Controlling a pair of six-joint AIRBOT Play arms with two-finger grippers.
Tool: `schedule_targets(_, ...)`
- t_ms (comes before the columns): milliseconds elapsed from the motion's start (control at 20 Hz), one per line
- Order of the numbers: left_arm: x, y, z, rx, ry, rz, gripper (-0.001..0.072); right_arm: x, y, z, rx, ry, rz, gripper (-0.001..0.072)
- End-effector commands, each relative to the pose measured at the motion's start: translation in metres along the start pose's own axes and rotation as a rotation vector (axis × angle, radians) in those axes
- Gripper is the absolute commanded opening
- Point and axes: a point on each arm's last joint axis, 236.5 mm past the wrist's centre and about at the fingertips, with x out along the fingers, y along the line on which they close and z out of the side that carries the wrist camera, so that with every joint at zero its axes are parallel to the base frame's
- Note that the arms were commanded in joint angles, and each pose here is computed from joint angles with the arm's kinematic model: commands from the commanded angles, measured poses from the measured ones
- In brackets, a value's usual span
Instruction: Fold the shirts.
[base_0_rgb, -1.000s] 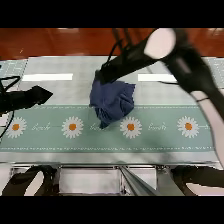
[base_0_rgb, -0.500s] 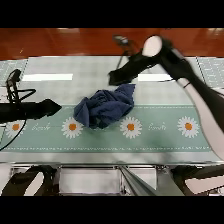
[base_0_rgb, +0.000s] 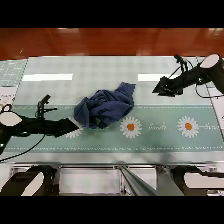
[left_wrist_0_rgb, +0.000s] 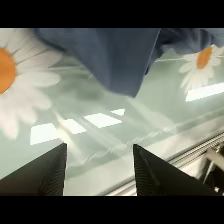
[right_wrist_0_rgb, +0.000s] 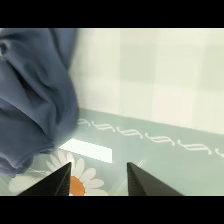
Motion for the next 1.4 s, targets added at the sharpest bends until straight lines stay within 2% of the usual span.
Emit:
schedule_targets(0,0.038,-0.011,0.015,-0.036,-0.053,-0.079,0.0507,0.009,-0.015,-0.010,0.060,-0.009,0.042,0.0396)
schedule_targets(150,0.073,-0.015,0.018,0.055,-0.027,-0.035,0.0508,0.011,-0.010,-0.003,0.055,-0.039,0.048,0.0396)
schedule_targets(400,0.096,-0.027,0.037,0.067,0.028,-0.025,0.0501,0.011,-0.011,0.004,0.060,-0.066,0.045,0.0396)
schedule_targets(450,0.097,-0.027,0.037,0.088,0.049,-0.019,0.0448,0.012,-0.012,0.008,0.052,-0.084,0.037,0.0396)
schedule_targets(500,0.096,-0.027,0.035,0.115,0.081,-0.013,0.0162,0.016,-0.010,0.010,0.033,-0.089,0.026,0.0396)
schedule_targets(550,0.094,-0.030,0.032,0.132,0.111,-0.017,0.0016,0.024,-0.006,0.007,0.011,-0.075,0.027,0.0396)
schedule_targets(650,0.089,-0.035,0.029,0.144,0.142,-0.033,0.0017,0.048,0.000,0.006,0.013,-0.047,0.037,0.0396)
schedule_targets(850,0.083,-0.042,0.021,0.145,0.186,-0.060,0.0017,0.086,0.025,0.019,0.096,-0.011,0.191,0.0396)
schedule_targets(1100,0.082,-0.043,0.017,0.144,0.204,-0.066,0.0017,0.121,0.046,-0.013,0.015,0.192,0.228,0.0396)
schedule_targets(1350,0.082,-0.044,0.017,0.142,0.203,-0.069,0.0017,0.143,0.055,-0.023,-0.016,0.240,0.221,0.0396)
